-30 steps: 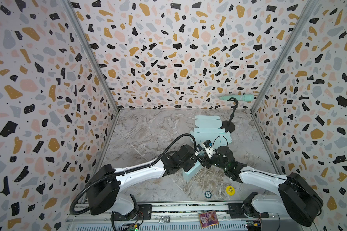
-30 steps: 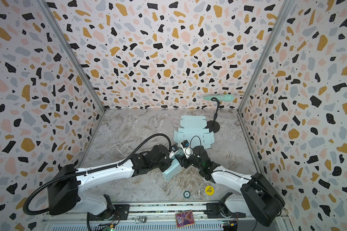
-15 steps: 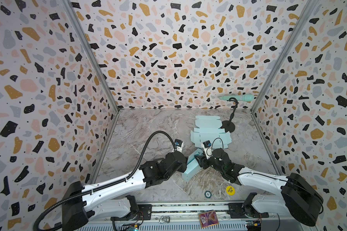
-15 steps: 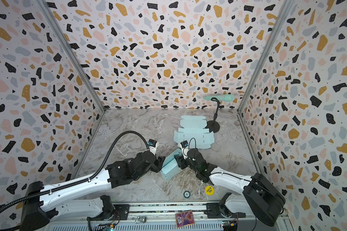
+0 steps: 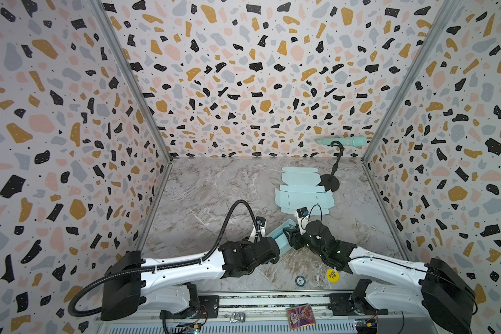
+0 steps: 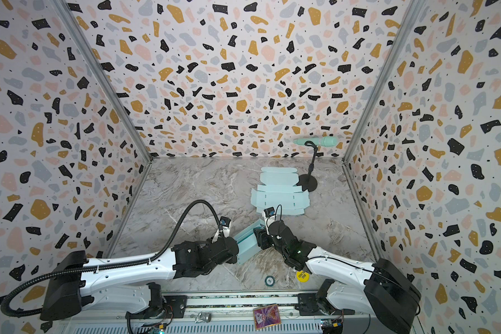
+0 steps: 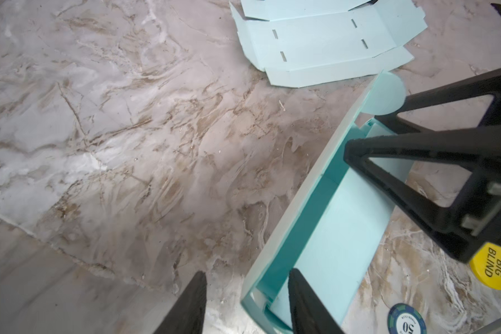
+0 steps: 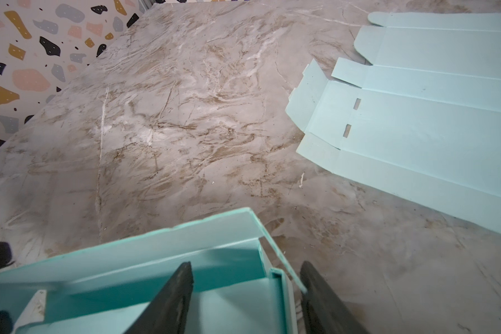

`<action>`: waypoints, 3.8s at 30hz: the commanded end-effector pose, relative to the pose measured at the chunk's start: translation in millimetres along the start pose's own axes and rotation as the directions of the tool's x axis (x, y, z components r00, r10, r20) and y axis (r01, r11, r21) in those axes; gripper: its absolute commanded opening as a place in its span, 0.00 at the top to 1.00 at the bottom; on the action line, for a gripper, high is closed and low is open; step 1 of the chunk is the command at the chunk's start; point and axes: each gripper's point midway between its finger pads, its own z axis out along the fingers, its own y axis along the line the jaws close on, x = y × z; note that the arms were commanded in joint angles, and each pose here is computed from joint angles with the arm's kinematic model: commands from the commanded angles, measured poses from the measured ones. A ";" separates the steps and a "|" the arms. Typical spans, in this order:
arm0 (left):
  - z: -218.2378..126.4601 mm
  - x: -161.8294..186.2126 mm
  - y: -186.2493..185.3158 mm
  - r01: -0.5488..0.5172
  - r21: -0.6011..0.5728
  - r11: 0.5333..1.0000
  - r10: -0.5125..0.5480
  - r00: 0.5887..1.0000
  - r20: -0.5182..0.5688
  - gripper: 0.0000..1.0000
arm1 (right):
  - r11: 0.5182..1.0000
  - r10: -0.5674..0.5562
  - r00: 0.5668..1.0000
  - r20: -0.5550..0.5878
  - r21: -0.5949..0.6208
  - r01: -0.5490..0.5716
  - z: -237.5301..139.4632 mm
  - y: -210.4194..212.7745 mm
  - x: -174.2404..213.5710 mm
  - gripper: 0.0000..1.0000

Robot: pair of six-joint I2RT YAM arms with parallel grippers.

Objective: Fold the paper box

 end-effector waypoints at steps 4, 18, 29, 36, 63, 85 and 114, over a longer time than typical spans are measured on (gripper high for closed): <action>-14.8 -0.3 -0.1 0.051 -0.020 0.998 -0.051 0.998 0.026 0.57 | 0.998 -0.004 0.998 -0.067 0.059 0.008 -4.3 -9.3 26.1 0.40; -13.8 -2.4 5.3 0.083 -0.037 0.996 -0.081 0.995 0.065 1.00 | 0.999 0.001 1.000 -0.016 0.040 -0.001 -21.0 3.4 28.1 0.41; -7.7 -32.0 41.3 0.071 -0.123 0.990 -0.049 0.983 0.176 1.00 | 0.992 0.042 0.997 0.059 -0.119 -0.034 -48.0 36.6 29.2 0.38; 11.0 -24.6 52.1 0.062 -0.131 0.989 -0.038 0.984 0.176 1.00 | 0.999 0.010 0.994 0.111 -0.034 -0.006 -60.8 16.1 8.6 0.28; 7.1 -16.4 1.6 -0.103 0.114 0.988 0.088 0.988 0.128 1.00 | 0.978 -0.181 0.984 -0.007 0.104 0.180 -7.8 25.5 24.5 0.56; 31.4 -12.6 26.4 0.054 -0.042 0.998 -0.043 0.974 0.220 1.00 | 0.978 -0.115 0.988 0.108 -0.164 0.132 -31.7 75.7 24.8 0.53; 29.8 -15.3 21.4 0.051 -0.024 0.998 -0.044 0.969 0.244 1.00 | 1.000 -0.031 0.992 -0.126 -0.004 0.031 -44.6 9.2 -9.9 0.59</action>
